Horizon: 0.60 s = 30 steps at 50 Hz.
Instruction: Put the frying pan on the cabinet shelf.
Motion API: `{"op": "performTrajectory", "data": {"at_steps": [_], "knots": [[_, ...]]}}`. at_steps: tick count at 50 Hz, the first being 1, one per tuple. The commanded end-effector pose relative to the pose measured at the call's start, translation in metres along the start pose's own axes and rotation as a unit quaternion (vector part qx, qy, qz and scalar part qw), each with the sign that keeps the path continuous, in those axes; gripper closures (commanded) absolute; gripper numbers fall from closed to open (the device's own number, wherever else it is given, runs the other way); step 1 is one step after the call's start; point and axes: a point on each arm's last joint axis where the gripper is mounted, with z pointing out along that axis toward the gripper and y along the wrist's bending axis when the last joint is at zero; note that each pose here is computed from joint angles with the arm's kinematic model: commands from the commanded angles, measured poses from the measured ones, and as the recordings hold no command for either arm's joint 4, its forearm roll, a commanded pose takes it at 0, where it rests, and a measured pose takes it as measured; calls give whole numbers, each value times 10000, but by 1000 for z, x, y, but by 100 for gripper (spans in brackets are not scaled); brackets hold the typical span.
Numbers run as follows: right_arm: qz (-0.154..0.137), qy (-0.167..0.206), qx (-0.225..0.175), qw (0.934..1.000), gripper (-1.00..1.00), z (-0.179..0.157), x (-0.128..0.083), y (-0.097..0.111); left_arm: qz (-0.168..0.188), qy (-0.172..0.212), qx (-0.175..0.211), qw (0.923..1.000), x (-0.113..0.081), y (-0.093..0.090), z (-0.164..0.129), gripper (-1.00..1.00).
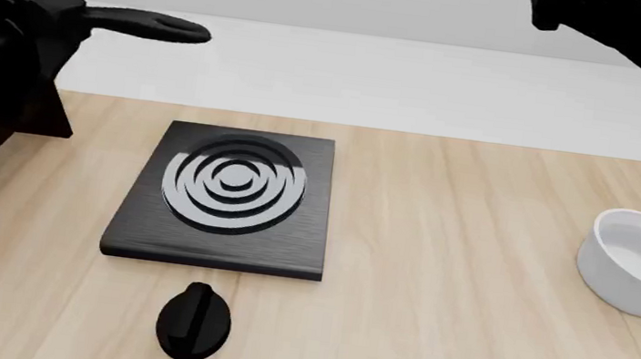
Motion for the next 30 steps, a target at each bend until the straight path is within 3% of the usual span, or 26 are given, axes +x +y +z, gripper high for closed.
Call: {"op": "performTrajectory", "data": {"at_steps": [1, 24, 30], "knots": [[-37, 17, 6, 10000, -100, 4, 0, 0, 565, -436, 118, 9974, -23, -4, 26, 100], [-68, 60, -45, 9999, -100, 14, -1, 2, 581, -1132, -91, 9918, -68, 5, 58, 100], [-45, 90, -58, 9999, -100, 16, -1, 3, 414, -1283, -243, 9906, -77, 20, 66, 100]]}}
